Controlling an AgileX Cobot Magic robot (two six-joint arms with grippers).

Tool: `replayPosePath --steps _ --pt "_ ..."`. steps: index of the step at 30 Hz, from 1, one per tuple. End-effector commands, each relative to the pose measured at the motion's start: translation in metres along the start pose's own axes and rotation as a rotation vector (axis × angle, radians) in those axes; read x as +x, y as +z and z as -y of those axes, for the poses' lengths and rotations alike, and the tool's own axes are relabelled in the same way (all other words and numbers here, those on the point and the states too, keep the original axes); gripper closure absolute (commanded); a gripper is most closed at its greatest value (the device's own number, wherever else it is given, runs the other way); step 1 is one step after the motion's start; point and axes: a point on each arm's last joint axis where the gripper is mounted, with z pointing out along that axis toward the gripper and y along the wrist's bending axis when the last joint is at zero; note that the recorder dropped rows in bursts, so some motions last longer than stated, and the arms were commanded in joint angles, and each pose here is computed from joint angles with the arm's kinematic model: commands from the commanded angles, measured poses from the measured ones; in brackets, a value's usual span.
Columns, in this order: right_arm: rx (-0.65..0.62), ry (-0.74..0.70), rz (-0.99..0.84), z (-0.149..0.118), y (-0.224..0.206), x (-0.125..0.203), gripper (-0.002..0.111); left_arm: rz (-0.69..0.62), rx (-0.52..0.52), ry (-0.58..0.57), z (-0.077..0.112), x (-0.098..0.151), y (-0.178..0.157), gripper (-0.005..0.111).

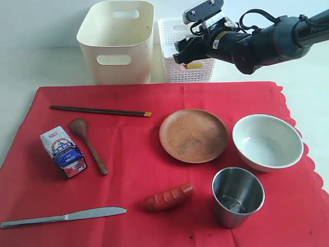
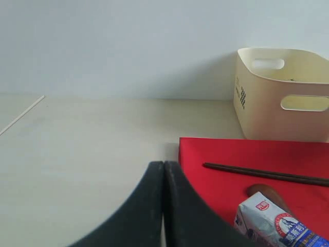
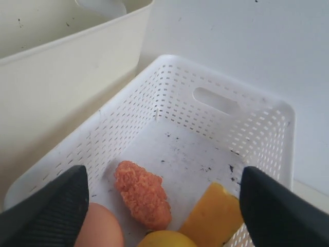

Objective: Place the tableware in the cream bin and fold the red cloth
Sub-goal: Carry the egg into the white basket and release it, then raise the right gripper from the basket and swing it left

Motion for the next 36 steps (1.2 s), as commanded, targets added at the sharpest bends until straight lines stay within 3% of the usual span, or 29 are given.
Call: replayPosePath --steps 1,13,23,27,36 --pt "0.008 0.007 0.022 0.003 0.000 -0.004 0.031 0.008 -0.002 -0.001 0.000 -0.001 0.000 0.107" --pt "0.009 0.021 0.019 0.004 -0.002 -0.007 0.031 0.008 -0.002 -0.001 0.000 -0.001 0.000 0.107" --pt "0.047 0.167 -0.058 0.017 -0.043 -0.056 0.035 0.008 -0.002 -0.001 0.000 -0.001 0.000 0.107" --pt "0.065 0.166 -0.098 0.022 -0.065 -0.075 0.047 0.008 -0.002 -0.001 0.000 -0.001 0.000 0.107" --pt "0.080 0.136 -0.191 0.025 -0.084 -0.084 0.095 0.008 -0.002 -0.001 0.000 -0.001 0.000 0.107"
